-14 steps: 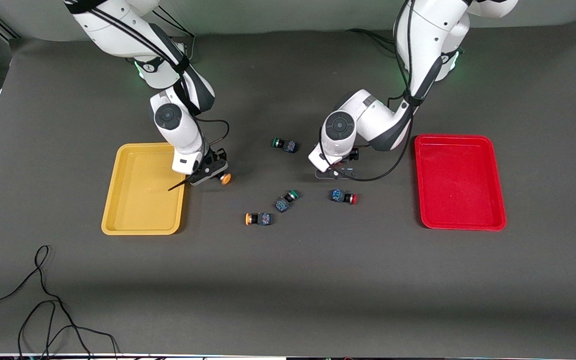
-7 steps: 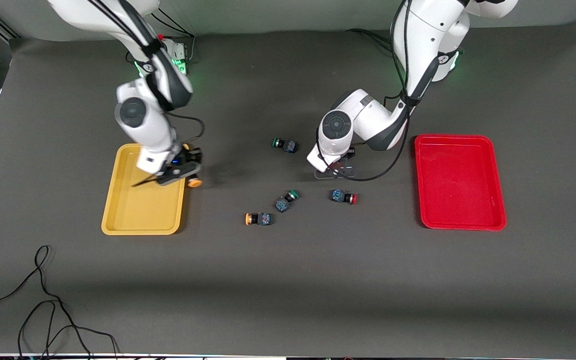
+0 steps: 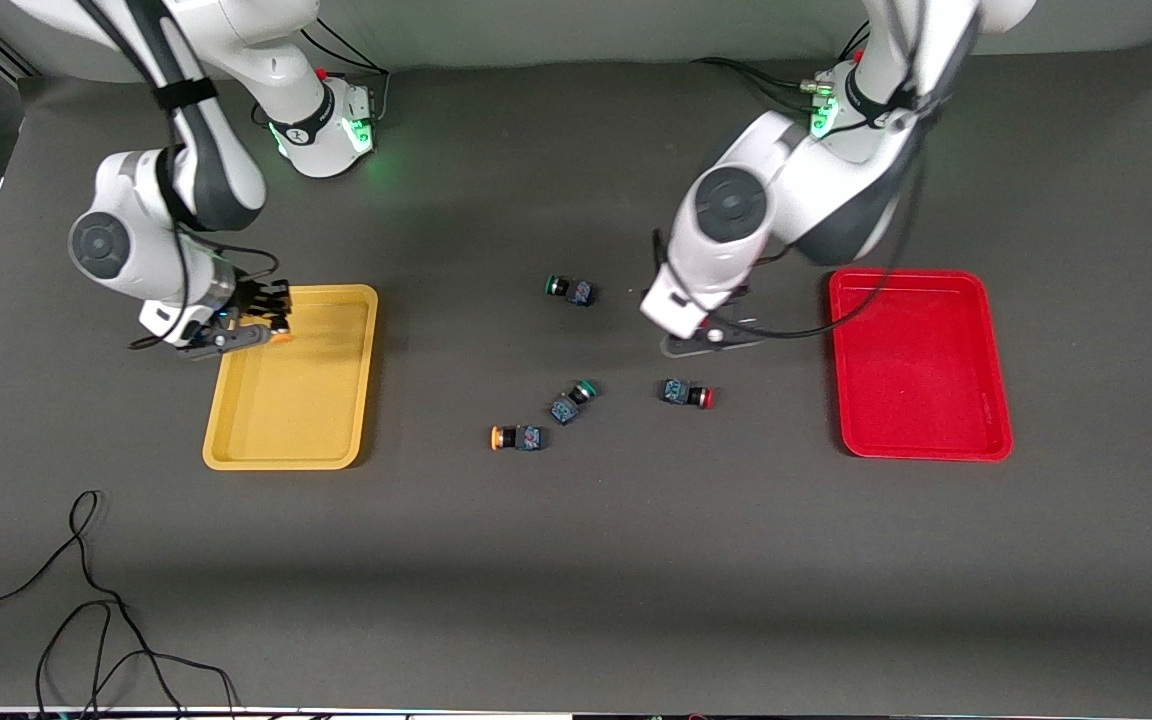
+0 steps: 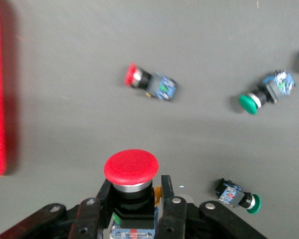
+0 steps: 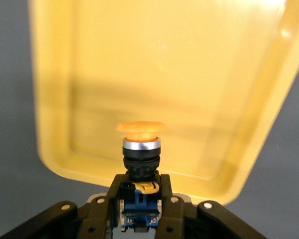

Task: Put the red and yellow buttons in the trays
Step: 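Carry the yellow button to its tray while the left gripper grasps the red button, then release the yellow button in its tray while the left gripper releases the red button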

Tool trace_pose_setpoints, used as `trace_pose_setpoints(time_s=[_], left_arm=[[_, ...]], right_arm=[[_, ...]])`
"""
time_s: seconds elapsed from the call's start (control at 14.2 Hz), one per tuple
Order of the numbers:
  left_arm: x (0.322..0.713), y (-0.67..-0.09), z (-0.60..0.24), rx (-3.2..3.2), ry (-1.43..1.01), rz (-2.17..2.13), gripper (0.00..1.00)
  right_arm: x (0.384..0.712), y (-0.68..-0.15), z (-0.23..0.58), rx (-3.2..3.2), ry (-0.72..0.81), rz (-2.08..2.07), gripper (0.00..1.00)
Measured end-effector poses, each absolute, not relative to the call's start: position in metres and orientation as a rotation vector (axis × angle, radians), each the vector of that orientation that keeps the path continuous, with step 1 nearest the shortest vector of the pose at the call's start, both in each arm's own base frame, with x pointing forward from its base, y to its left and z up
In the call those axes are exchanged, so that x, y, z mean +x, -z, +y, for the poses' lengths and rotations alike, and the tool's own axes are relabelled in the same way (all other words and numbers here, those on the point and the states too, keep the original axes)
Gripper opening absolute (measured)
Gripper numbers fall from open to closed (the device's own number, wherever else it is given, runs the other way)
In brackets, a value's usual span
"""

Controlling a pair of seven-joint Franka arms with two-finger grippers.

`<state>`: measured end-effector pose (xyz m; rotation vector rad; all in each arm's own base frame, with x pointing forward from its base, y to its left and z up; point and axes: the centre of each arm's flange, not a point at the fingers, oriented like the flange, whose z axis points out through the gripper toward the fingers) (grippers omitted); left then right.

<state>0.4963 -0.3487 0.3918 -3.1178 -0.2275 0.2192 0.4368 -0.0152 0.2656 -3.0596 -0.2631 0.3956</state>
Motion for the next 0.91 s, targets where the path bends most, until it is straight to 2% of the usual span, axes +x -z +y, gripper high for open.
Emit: trace_pose_setpoints(time_s=[0.14, 0.35, 0.63, 0.77, 0.91], left_arm=[[0.52, -0.41, -0.285, -3.117, -0.272, -0.175, 0.41], [0.547, -0.417, -0.168, -3.138, -0.354, -0.095, 0.41], [0.548, -0.374, -0.062, -3.135, -0.369, 0.002, 0.41], [0.539, -0.33, -0.041, -3.144, -0.326, 0.033, 0.41], [0.524, -0.276, -0.033, -3.137, -0.299, 0.056, 0.41]], right_arm=[[0.429, -0.252, -0.046, -3.041, -0.436, -0.249, 0.33], [0.432, -0.243, -0.06, -3.053, -0.404, -0.25, 0.33], [0.441, -0.231, -0.056, -3.091, -0.33, -0.273, 0.33], [0.444, -0.226, -0.055, -3.099, -0.322, -0.281, 0.48], [0.451, -0.23, -0.049, -3.103, -0.295, -0.302, 0.68]])
